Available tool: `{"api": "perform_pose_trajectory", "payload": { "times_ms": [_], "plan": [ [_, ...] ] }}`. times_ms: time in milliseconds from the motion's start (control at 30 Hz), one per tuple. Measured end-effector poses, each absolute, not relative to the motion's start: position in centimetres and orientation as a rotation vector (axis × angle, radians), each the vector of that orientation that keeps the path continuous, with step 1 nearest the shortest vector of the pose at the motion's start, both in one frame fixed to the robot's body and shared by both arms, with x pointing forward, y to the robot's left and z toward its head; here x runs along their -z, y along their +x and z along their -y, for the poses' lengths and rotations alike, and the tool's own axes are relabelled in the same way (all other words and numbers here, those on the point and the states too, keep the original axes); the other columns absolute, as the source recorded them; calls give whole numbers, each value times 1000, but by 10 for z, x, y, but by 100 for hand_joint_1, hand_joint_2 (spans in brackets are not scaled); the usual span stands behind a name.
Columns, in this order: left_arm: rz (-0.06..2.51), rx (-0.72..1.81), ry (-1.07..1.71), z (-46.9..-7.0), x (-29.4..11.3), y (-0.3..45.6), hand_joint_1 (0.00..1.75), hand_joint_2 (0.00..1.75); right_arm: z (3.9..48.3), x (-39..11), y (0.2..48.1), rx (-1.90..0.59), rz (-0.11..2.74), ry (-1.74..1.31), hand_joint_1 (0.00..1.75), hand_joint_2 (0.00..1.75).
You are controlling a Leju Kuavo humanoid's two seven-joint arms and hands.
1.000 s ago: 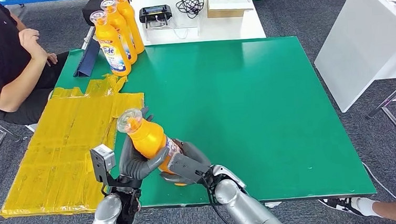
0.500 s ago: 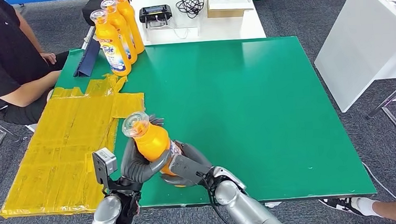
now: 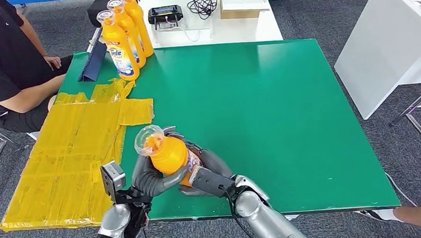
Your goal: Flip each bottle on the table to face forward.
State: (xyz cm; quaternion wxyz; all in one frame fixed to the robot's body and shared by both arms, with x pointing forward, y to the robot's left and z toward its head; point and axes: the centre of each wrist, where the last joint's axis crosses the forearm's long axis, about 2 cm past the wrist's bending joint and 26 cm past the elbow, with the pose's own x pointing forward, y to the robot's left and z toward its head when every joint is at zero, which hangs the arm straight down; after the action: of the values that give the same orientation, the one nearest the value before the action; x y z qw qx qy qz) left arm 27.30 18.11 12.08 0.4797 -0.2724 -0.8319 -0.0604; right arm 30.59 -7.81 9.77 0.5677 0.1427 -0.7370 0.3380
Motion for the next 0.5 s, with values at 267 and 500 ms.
{"api": "perform_pose_trajectory", "payload": {
  "times_ms": [267, 500],
  "plan": [
    [2105, 188, -498, -186, -125, 279, 175, 175, 100, -107, 309, -695, 1827, 305, 0, 175],
    [2255, 257, 261, -231, -132, 294, 175, 175, 127, -129, 315, -644, 1948, 271, 0, 175]
  ]
}}
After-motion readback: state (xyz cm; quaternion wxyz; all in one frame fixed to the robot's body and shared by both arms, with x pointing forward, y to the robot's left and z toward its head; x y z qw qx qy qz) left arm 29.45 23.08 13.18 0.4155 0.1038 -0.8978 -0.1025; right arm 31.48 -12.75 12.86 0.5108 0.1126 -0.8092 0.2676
